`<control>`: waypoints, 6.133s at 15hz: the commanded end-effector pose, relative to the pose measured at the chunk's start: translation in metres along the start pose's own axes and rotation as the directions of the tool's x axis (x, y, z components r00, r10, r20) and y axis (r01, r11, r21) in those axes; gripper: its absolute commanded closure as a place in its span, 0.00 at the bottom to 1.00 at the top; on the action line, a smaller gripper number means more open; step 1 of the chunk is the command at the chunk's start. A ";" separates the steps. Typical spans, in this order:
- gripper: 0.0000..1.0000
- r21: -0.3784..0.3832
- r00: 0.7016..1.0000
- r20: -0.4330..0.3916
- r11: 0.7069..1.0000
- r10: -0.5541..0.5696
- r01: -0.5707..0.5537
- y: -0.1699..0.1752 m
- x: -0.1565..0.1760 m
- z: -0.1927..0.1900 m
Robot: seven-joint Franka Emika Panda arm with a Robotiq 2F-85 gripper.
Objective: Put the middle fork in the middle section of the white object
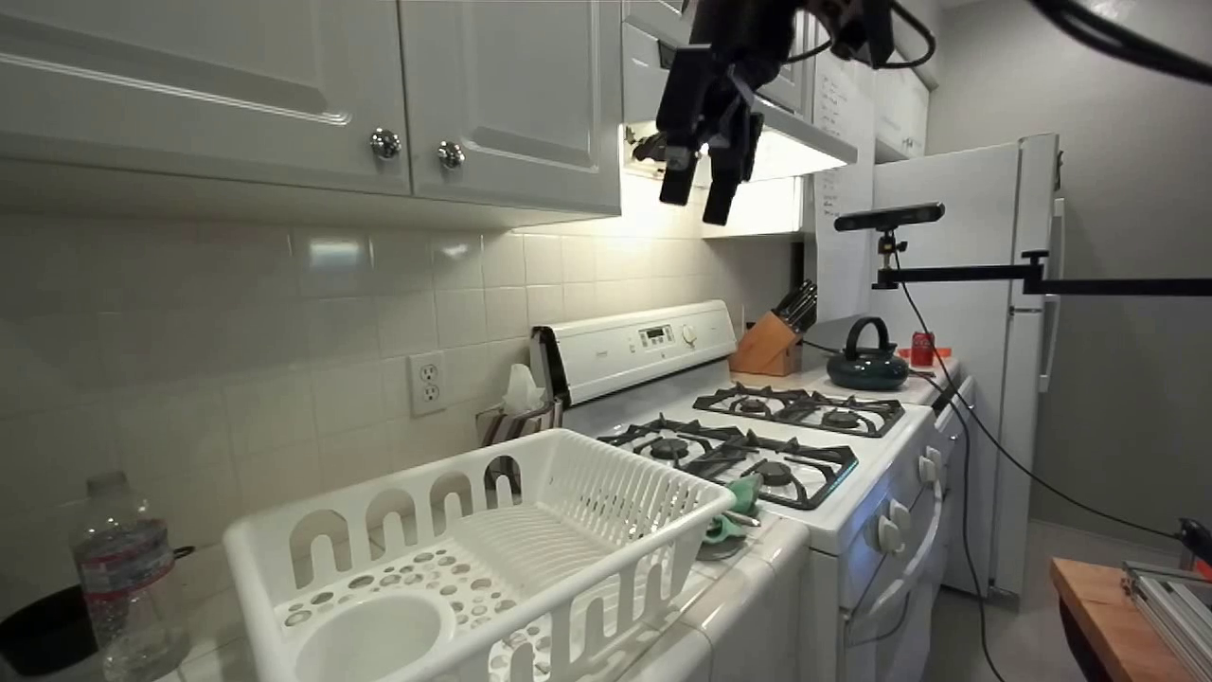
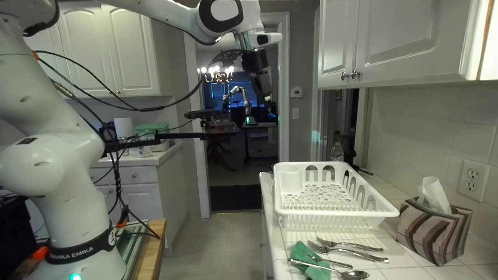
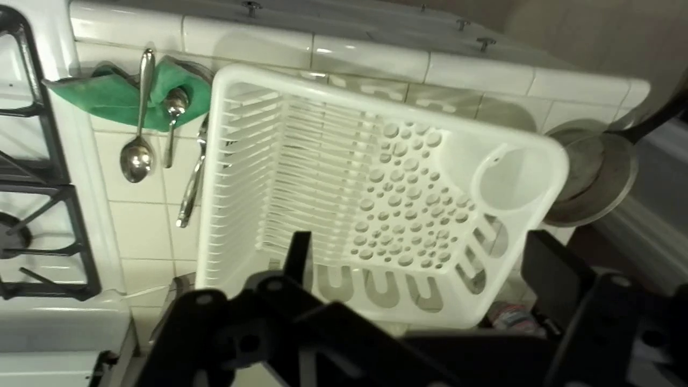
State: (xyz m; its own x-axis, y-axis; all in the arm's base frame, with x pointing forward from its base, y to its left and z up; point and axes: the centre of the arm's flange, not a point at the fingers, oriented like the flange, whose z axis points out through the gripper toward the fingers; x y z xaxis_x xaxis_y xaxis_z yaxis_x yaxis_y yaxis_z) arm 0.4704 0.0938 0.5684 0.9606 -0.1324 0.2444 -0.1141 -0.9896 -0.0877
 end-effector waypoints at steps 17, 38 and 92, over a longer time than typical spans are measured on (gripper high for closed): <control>0.00 -0.130 0.709 -0.158 0.697 0.688 -0.705 0.166 0.066 0.105; 0.00 -0.162 0.807 -0.205 0.794 0.554 -0.586 0.253 0.102 0.215; 0.00 0.012 0.903 0.127 0.910 0.410 -0.415 0.305 0.107 0.373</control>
State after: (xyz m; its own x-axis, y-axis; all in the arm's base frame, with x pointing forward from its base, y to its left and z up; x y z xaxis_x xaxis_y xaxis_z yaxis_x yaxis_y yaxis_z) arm 0.6281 -0.1903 0.2151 0.8612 -0.5004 0.0887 -0.4852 -0.8615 -0.1493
